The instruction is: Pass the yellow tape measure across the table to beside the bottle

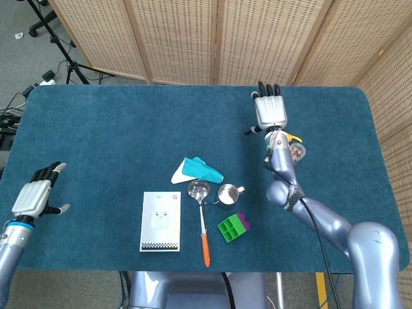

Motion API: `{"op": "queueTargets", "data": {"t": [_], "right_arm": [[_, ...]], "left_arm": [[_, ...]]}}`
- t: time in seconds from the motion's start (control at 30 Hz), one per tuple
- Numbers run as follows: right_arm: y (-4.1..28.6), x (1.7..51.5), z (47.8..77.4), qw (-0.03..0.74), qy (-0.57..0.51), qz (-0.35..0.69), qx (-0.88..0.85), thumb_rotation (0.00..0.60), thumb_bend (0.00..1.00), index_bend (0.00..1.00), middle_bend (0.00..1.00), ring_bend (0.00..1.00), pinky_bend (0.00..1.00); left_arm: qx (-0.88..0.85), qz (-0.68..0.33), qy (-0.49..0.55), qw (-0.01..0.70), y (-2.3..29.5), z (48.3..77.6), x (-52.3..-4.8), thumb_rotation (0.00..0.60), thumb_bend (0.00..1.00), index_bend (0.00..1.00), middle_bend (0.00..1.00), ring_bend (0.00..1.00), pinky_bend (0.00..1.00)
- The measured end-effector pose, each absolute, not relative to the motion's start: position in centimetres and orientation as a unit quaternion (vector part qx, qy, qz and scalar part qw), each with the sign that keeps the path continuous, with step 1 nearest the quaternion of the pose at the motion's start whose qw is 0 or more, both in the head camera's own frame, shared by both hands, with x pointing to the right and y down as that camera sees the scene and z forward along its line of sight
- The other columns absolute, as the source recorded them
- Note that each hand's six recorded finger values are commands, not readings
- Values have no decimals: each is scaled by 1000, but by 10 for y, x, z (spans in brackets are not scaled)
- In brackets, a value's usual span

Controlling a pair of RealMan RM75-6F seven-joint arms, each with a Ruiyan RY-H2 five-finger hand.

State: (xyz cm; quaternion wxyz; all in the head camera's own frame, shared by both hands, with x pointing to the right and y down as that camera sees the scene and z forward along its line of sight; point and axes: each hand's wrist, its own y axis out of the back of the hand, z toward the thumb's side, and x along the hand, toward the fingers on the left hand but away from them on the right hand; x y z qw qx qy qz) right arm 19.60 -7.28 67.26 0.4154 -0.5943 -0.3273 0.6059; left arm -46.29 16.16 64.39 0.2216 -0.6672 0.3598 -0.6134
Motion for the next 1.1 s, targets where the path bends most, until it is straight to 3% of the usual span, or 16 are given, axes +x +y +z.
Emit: {"op": "queueTargets", "data": {"t": [0.17,0.4,0.77,1.0,1.1], "right_arm": [[-41,219,646,441,-355,566,-599,600,152,202,0,0,0],[28,279,612,469,-398,525,-588,600,144,201,0,0,0],[131,343,594,445,-429,511,-597,600,131,202,0,0,0],[182,364,589,428,-418,520,-610,600,132,199,0,0,0],[195,370,590,419,-405,531,-615,600,131,134,0,0,0]], "left_arm": [[-663,-614,359,233,162,642,-461,600,201,19,0,0,0],[-655,-615,357,256,163,639,-457,600,201,20,0,0,0],[-639,-614,360,294,170,622,-451,600,194,20,0,0,0],[-624,-623,364,300,192,603,-458,600,188,18,0,0,0],[-620,-627,362,303,200,595,-462,600,183,2,0,0,0]]}}
